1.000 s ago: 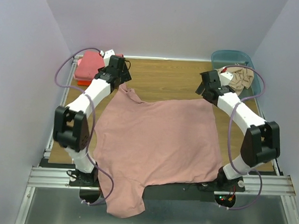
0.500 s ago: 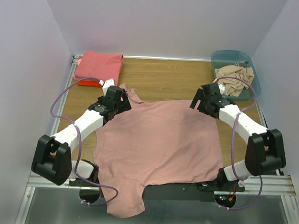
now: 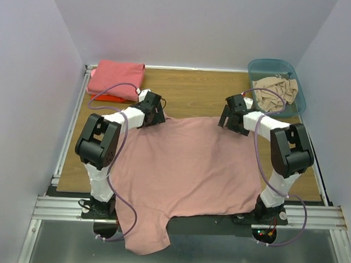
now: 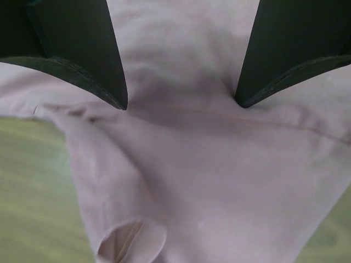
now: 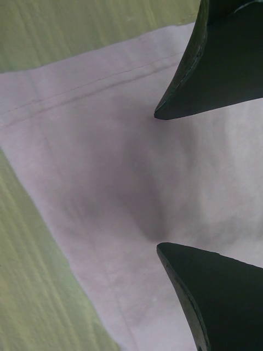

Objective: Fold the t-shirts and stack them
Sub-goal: Flatten the tshirt out

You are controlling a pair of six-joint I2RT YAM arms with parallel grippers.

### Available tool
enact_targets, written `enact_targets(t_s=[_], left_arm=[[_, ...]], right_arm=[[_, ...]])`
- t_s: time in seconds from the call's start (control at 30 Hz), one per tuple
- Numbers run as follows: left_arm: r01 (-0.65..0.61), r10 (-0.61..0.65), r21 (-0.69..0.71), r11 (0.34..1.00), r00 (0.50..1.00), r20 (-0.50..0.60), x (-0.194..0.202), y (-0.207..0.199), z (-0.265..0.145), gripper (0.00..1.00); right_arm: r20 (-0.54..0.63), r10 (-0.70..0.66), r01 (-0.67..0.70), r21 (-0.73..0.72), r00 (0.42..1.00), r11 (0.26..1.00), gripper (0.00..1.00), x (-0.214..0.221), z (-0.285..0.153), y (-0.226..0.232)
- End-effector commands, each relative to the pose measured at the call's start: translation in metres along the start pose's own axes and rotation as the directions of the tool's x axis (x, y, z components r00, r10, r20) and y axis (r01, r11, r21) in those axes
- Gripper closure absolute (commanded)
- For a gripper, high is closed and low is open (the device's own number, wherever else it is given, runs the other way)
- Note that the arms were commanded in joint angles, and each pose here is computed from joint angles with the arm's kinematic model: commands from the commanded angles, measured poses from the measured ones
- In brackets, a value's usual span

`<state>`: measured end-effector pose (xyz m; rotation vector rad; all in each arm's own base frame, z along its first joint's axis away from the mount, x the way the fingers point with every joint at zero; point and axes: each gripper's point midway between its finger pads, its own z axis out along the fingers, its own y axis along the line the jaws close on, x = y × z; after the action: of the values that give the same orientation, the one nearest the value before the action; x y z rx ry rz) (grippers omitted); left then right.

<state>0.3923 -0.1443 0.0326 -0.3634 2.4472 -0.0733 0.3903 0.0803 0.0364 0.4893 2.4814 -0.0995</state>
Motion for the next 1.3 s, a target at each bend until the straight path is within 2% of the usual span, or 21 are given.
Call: enact_targets(t_s=[0.0, 0.23, 0.4, 0.57, 0.6, 0.73, 0.87, 1.0, 1.03, 1.07, 1.17, 1.2, 1.27], left_arm=[[-0.014, 0.014, -0.012, 1.0, 1.0, 0.02, -0.024, -0.014, 0.02, 0.08], [-0.033, 0.034, -0.036, 0.999, 0.999, 0.02, -0.061, -0.023, 0.055, 0.09], [-0.051, 0.052, -0.005, 0.999, 0.998, 0.043, -0.099, -0.046, 0.082, 0.08], [-0.097, 0.099, -0.023, 0.995, 0.993, 0.068, -0.128, -0.05, 0.108, 0.08], [-0.089, 0.088, -0.002, 0.996, 0.991, 0.1, -0.145, -0.057, 0.106, 0.08], [-0.093, 0.085, 0.062, 0.994, 0.989, 0.12, -0.166, -0.066, 0.114, 0.08], [-0.125, 0.103, 0.151, 0.981, 0.983, 0.149, -0.18, -0.087, 0.095, 0.08], [-0.147, 0.091, 0.21, 0.967, 0.963, 0.254, -0.219, -0.112, 0.033, 0.08], [-0.148, 0.093, 0.211, 0.966, 0.963, 0.252, -0.219, -0.115, 0.021, 0.08], [-0.142, 0.076, 0.22, 0.965, 0.956, 0.284, -0.232, -0.117, -0.008, 0.08], [-0.114, 0.072, 0.154, 0.981, 0.965, 0.254, -0.217, -0.105, -0.042, 0.08], [-0.109, 0.073, 0.139, 0.984, 0.967, 0.245, -0.206, -0.094, -0.065, 0.08], [-0.083, 0.056, 0.106, 0.991, 0.97, 0.238, -0.177, -0.09, -0.09, 0.08]], right_arm=[[0.104, 0.009, -0.017, 0.08, 0.995, 0.997, 0.0, -0.029, 0.012, -0.003], [0.083, -0.001, -0.008, 0.113, 0.997, 0.994, 0.0, -0.051, 0.052, -0.004], [0.138, 0.052, -0.063, 0.077, 0.989, 0.995, 0.0, -0.102, 0.072, 0.008], [0.151, 0.013, -0.022, 0.055, 0.988, 0.998, 0.0, -0.128, 0.098, 0.016], [0.158, 0.005, -0.014, 0.054, 0.987, 0.998, 0.0, -0.132, 0.099, 0.018], [0.192, -0.024, 0.016, 0.045, 0.981, 0.999, 0.0, -0.151, 0.103, 0.026], [0.23, -0.01, 0.012, -0.008, 0.973, 1.0, 0.0, -0.172, 0.087, 0.037], [0.234, 0.015, 0.026, -0.17, 0.972, 0.985, 0.0, -0.184, 0.049, 0.062], [0.254, 0.039, 0.017, -0.215, 0.966, 0.976, 0.0, -0.194, 0.027, 0.068], [0.261, 0.046, 0.015, -0.226, 0.964, 0.974, 0.0, -0.195, 0.017, 0.069], [0.293, 0.067, 0.014, -0.265, 0.954, 0.964, 0.0, -0.196, -0.029, 0.064], [0.29, 0.072, 0.01, -0.27, 0.954, 0.963, 0.0, -0.191, -0.038, 0.061], [0.243, 0.074, -0.009, -0.259, 0.967, 0.966, 0.0, -0.159, -0.043, 0.046]])
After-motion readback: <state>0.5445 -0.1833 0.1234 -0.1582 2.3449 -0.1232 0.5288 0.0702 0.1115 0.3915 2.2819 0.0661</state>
